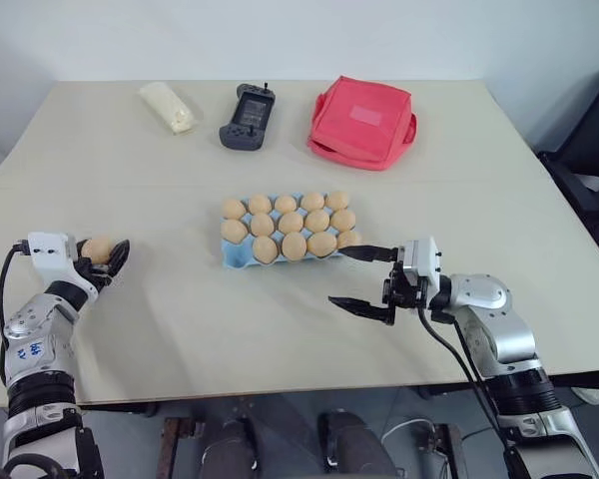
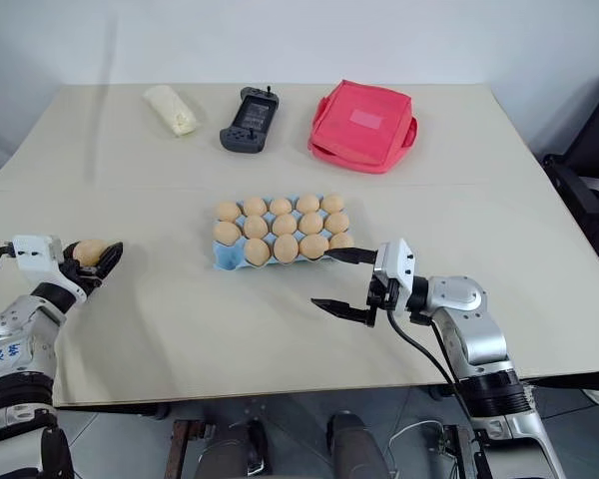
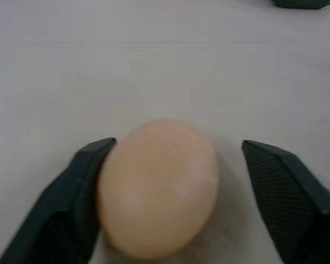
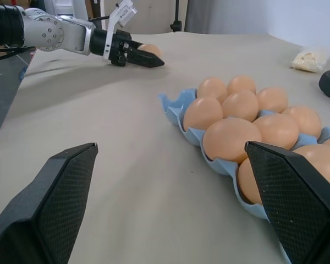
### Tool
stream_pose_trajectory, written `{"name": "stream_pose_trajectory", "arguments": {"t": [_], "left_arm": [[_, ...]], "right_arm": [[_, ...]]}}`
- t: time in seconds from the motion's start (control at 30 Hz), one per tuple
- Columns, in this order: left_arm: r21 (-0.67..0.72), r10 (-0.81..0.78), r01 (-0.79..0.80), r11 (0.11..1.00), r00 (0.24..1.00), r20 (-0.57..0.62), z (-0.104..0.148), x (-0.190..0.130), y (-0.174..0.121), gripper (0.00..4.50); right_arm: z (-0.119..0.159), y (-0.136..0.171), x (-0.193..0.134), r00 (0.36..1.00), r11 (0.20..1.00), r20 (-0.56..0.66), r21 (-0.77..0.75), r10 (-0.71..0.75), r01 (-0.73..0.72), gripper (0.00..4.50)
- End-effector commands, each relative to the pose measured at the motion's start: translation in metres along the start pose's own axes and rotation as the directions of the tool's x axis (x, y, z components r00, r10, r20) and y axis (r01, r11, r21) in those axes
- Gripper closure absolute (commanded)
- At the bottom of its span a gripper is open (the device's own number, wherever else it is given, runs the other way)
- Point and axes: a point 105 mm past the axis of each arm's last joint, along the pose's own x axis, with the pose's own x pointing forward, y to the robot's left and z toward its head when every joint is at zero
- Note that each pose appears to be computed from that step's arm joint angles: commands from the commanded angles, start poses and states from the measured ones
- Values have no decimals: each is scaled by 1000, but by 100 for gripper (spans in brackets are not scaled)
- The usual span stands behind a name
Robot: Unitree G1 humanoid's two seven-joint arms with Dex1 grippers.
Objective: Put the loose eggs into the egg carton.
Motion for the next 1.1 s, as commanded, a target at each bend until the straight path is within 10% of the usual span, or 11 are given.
{"name": "stream_pose_trajectory", "arguments": {"t": [0.03, 0.1, 0.5, 0.7, 1.0, 1.1], "left_arm": [[84, -32, 27, 996, 998, 63, 19, -2, 0, 213], [111, -54, 42, 993, 992, 111, 28, -3, -4, 267], [198, -684, 658, 726, 720, 117, 52, 15, -178, 267], [192, -734, 711, 676, 674, 88, 41, 23, -196, 267], [220, -738, 711, 667, 671, 69, 44, 19, -182, 5], [265, -703, 676, 688, 711, 13, 46, 0, -143, 5]], "right_arm": [[11, 1, 1, 1000, 999, 23, -38, 1, -1, 0], [11, 1, 0, 1000, 999, 21, -35, -2, 3, 0], [8, 1, -3, 999, 999, 9, -31, -31, 31, 0], [9, 2, -3, 999, 998, 14, -38, -50, 50, 0], [9, 5, -4, 996, 995, 25, -41, -86, 87, 0], [6, 3, -11, 995, 994, 4, -41, -102, 102, 0]]}}
